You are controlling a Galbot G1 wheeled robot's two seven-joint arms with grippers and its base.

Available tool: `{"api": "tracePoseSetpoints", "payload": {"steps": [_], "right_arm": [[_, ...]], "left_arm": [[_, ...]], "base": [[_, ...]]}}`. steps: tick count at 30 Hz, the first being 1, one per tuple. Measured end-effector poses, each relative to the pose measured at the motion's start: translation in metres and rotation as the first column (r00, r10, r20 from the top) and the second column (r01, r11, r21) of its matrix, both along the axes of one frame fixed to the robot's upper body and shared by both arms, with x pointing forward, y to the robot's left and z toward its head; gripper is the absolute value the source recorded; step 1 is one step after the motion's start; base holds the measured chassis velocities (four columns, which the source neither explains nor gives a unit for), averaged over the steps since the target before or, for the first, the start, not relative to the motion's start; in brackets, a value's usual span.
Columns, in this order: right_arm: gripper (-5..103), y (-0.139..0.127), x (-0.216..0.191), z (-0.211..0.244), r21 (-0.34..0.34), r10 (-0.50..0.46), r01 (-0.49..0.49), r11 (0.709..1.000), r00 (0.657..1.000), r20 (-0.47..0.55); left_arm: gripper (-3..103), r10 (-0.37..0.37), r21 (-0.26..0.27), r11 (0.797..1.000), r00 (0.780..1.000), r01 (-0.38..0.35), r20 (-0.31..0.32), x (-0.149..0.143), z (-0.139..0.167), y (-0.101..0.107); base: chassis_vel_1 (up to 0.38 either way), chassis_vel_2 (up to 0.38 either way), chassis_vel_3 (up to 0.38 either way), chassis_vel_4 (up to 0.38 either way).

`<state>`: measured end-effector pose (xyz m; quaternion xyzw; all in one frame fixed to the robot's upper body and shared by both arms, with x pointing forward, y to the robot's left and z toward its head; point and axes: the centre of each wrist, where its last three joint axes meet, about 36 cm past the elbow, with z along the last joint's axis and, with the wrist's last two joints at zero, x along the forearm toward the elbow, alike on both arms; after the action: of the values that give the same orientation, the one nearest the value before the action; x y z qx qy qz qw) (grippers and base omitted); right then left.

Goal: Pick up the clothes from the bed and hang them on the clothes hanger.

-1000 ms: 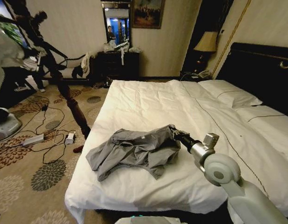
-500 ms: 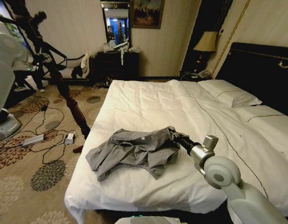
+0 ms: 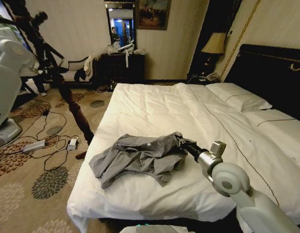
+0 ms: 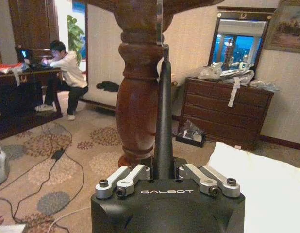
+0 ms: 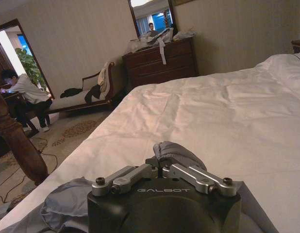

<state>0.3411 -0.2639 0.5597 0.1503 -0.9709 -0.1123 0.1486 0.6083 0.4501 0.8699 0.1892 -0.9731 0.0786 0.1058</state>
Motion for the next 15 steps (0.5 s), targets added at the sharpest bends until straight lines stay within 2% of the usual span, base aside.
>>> {"api": "tracePoseSetpoints", "payload": {"steps": [4,15], "right_arm": [[0,0.0,0.0,0.0,0.002,0.0,0.0,1.0,1.0,0.0],[0,0.001,0.001,0.004,0.002,0.001,-0.001,1.0,1.0,0.015]], "left_arm": [[19,-0.017,0.04,0.999,1.0,0.017,0.021,-0.007,0.004,-0.003],[19,-0.069,0.076,0.995,0.995,0.063,0.073,-0.022,0.013,-0.018]], "base": [[0.0,0.0,0.0,0.0],[0.0,0.0,0.0,0.0]]}}
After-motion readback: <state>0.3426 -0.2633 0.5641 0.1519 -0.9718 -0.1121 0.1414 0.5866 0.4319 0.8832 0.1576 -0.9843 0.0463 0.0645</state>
